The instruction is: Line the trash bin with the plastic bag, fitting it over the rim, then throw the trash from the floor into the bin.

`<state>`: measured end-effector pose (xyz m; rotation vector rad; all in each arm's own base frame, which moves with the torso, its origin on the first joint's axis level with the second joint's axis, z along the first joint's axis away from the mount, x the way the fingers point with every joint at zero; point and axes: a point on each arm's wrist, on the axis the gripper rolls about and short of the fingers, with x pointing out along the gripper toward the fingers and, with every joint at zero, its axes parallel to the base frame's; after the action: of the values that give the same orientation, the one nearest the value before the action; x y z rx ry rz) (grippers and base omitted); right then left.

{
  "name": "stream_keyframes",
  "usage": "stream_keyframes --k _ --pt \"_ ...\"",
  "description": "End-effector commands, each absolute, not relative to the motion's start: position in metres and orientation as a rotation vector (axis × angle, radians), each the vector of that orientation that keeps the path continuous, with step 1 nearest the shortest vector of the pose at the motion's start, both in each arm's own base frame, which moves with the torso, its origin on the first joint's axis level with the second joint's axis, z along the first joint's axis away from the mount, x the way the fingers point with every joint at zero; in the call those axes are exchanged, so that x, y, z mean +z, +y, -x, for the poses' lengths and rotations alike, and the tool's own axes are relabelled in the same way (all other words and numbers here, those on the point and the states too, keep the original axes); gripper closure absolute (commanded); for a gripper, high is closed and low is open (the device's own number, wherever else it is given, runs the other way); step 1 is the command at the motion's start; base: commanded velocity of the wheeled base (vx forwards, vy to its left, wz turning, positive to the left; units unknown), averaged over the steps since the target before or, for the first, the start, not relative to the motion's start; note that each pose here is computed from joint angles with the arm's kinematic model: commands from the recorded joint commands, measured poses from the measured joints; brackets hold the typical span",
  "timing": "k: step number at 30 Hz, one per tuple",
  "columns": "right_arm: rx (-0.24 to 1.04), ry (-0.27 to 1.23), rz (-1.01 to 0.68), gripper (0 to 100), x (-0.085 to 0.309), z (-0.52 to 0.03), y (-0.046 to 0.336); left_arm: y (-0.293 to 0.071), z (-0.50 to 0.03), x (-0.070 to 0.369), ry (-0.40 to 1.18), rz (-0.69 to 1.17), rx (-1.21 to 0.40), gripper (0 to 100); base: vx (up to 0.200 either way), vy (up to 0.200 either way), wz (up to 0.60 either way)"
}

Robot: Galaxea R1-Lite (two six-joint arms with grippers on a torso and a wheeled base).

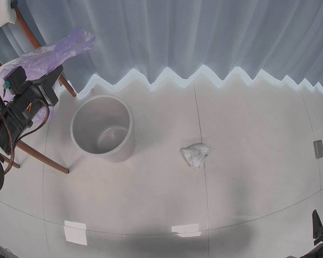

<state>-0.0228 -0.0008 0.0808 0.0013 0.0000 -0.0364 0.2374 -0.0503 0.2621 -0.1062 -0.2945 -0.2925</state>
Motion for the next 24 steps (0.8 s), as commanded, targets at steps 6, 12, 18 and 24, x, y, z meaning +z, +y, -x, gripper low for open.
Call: stream_keyframes --k 6,12,18,24 --pt "-0.035 0.000 -0.002 0 0.075 0.023 -0.001 -0.072 -0.217 0.271 -0.315 0.186 -0.417 100 0.000 0.000 0.00" --pt "-0.035 0.000 -0.002 0 0.075 0.023 -0.001 -0.079 -0.199 0.282 -0.349 0.213 -0.474 100 0.000 0.000 0.00" --pt "-0.037 0.000 -0.002 0 0.075 0.023 -0.001 -0.081 -0.195 0.279 -0.340 0.214 -0.489 100 0.000 0.000 0.00" --pt "-0.035 0.000 -0.002 0 0.075 0.023 -0.001 -0.080 -0.195 0.275 -0.326 0.210 -0.486 100 0.000 0.000 0.00"
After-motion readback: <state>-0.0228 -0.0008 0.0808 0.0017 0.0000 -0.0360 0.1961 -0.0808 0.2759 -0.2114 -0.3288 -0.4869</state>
